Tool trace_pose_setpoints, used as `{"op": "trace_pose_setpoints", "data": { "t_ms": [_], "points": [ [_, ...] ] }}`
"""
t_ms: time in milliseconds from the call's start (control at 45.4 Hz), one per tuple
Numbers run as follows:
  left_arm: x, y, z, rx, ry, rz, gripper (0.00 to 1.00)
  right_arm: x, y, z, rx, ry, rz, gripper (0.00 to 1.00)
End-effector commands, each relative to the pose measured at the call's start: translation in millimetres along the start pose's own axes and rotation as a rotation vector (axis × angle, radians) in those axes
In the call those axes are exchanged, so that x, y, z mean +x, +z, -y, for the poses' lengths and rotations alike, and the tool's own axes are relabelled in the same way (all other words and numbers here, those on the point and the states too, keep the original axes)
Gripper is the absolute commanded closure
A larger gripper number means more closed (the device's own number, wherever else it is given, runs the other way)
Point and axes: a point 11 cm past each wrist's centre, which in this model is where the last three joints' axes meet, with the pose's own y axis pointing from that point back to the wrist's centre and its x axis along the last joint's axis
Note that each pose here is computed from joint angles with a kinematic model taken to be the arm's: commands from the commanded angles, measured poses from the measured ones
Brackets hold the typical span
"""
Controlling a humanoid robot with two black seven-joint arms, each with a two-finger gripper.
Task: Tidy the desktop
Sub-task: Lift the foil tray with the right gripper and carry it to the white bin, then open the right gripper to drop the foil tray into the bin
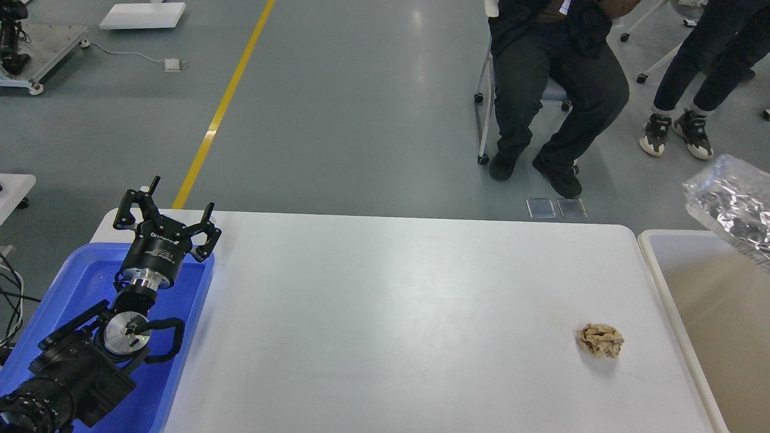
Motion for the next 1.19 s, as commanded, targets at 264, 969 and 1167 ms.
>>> {"op": "trace_pose_setpoints", "data": {
  "t_ms": [264,969,1167],
  "points": [
    [0,0,0,0.0,0.001,0.0,0.0,-69,92,26,-0.261,0.118,0.105,1.0],
    [0,0,0,0.0,0.001,0.0,0.0,-150,110,31,-0.374,0.111,0.254,1.0],
    [0,0,0,0.0,0.001,0.0,0.0,-158,120,26,-0.391,0.129,0.284,0.0]
  ]
}}
